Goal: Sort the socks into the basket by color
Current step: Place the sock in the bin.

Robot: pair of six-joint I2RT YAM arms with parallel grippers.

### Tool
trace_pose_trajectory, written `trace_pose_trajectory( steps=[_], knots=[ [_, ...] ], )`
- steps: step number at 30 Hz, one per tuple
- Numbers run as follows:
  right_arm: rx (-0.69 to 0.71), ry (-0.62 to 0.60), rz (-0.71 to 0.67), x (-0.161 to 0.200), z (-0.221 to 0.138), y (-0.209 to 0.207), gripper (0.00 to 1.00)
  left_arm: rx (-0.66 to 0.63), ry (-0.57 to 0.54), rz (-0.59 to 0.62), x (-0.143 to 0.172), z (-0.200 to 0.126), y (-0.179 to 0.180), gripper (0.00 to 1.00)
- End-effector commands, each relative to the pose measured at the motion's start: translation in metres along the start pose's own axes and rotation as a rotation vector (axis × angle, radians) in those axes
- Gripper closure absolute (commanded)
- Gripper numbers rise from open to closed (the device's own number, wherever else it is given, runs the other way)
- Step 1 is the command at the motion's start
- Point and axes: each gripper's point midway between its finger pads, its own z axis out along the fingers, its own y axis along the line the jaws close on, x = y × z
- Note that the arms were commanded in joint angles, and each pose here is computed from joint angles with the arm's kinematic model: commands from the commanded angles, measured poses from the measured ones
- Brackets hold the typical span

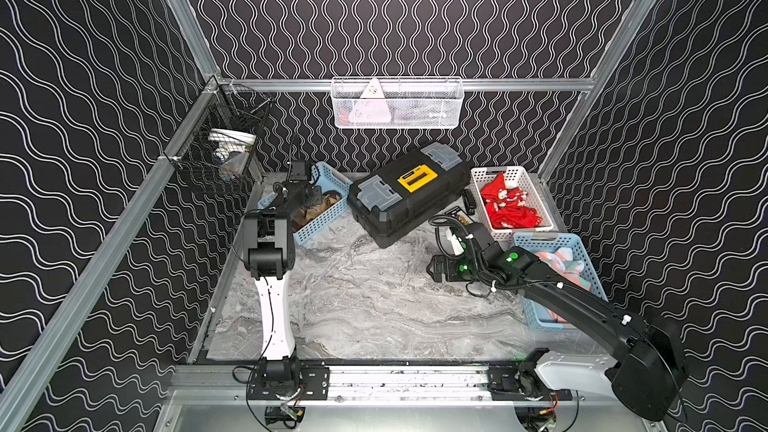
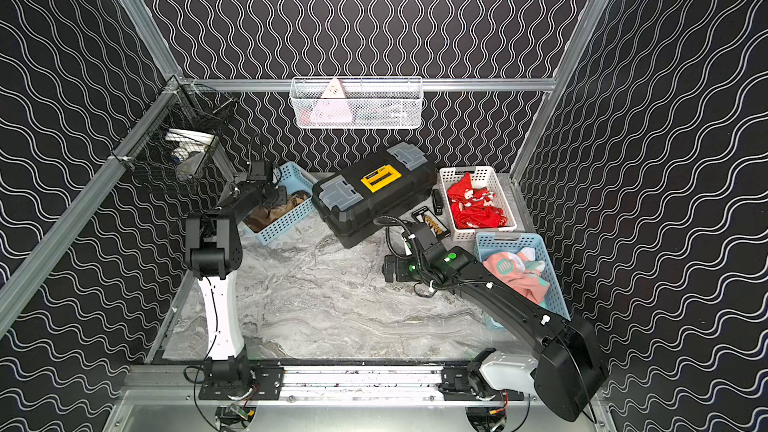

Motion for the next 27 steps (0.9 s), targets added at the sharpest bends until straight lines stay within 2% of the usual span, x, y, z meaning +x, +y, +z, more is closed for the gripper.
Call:
trace_pose_trajectory(
  steps=[1,4,6,12,18,21,25,27],
  knots=[
    [0.015,-0.019,0.012,-0.006,-0.005,-0.002,0.00,0.030,0.038,-0.012,0.005,-0.018,-0.003,0.58],
    [0.021,-0.028,0.015,-0.009,-0.008,-0.003,0.00,0.035,0.006,-0.019,-0.007,-0.036,-0.003,0.36],
    [0.026,-0.034,0.017,-0.011,-0.011,-0.005,0.00,0.038,-0.013,-0.028,-0.013,-0.047,-0.002,0.28],
    [0.050,-0.049,0.036,-0.018,-0.016,-0.011,0.00,0.056,-0.066,-0.055,-0.030,-0.085,-0.002,0.17],
    [0.130,-0.038,0.103,-0.029,-0.016,-0.036,0.00,0.097,-0.144,-0.087,-0.042,-0.138,-0.004,0.13],
    [0.214,-0.081,0.124,-0.041,-0.019,-0.055,0.00,0.120,-0.183,-0.102,-0.041,-0.168,-0.006,0.11],
    [0.192,-0.162,0.161,-0.063,-0.020,-0.070,0.00,0.158,-0.232,-0.121,-0.029,-0.203,-0.011,0.02],
    [0.163,-0.193,0.175,-0.074,-0.018,-0.079,0.00,0.152,-0.247,-0.114,-0.019,-0.217,-0.015,0.01]
  ],
)
